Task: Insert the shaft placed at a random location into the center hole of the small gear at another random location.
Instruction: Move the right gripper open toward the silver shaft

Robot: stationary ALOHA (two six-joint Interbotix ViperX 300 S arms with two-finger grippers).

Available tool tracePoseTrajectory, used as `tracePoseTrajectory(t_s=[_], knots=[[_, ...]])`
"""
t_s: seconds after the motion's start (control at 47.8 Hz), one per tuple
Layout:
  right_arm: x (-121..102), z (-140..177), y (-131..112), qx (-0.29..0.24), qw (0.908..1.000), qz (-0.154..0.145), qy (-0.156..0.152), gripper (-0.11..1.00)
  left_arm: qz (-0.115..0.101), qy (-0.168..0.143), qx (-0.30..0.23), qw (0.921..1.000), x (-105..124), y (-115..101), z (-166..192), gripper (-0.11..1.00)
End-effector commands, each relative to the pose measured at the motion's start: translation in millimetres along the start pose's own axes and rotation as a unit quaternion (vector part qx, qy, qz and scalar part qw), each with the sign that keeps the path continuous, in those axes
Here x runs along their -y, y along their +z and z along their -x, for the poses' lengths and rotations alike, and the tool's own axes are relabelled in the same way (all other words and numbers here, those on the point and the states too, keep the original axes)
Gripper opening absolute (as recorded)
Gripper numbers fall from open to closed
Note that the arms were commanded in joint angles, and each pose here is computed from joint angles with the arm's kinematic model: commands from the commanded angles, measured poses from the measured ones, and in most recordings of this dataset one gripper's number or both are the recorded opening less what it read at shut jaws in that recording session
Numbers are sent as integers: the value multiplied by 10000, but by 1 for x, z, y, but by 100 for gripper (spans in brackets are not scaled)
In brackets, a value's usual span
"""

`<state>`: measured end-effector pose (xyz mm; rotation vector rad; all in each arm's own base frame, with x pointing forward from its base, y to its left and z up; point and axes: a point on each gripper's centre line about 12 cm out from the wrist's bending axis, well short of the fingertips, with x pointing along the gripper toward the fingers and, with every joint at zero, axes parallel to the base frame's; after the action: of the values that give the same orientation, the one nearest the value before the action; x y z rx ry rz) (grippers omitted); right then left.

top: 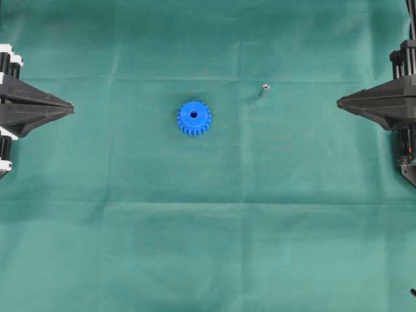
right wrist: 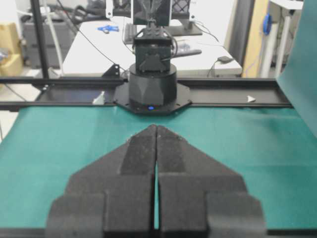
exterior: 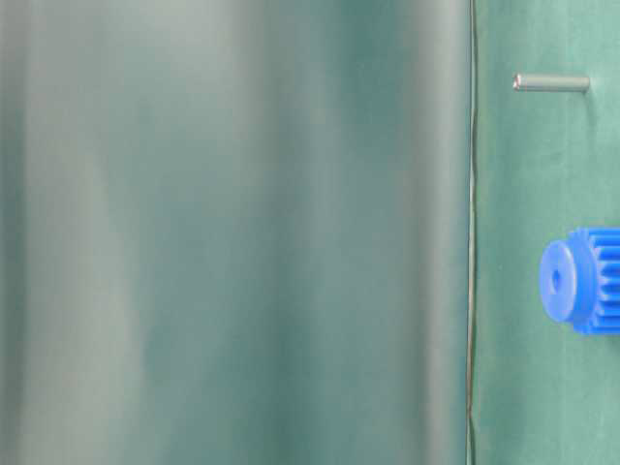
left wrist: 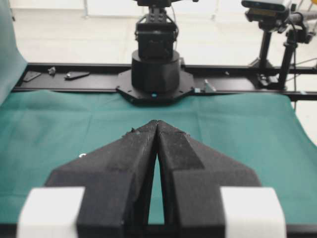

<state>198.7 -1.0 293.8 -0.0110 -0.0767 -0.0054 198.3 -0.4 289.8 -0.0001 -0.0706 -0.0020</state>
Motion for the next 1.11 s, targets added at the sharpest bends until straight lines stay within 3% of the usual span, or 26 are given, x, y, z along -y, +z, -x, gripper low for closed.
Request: tracePoseTrajectory(t_s=[0.0, 0.314, 0.565, 0.669, 0.899, 1.087], knots=[[3, -3, 3, 37, 10000, 28, -67, 1, -2, -61, 100, 9999, 2, 11, -4, 0], [20, -13, -13, -512, 9976, 43, -472, 1, -40, -62, 39, 10000, 2, 10, -4, 0], [33, -24, -42, -1041, 9919, 10, -725, 3, -71, -66, 39, 9999, 2, 10, -4, 0], [43, -31, -61, -1367, 9866, -32, -890, 24, -71, -66, 23, 10000, 2, 9, -3, 0], [61, -50, -105, -1822, 9766, 1, -1139, 88, -71, -66, 23, 10000, 2, 9, -3, 0], [73, -63, -135, -2064, 9702, -21, -1267, 85, -71, -66, 16, 10000, 2, 8, -3, 0]])
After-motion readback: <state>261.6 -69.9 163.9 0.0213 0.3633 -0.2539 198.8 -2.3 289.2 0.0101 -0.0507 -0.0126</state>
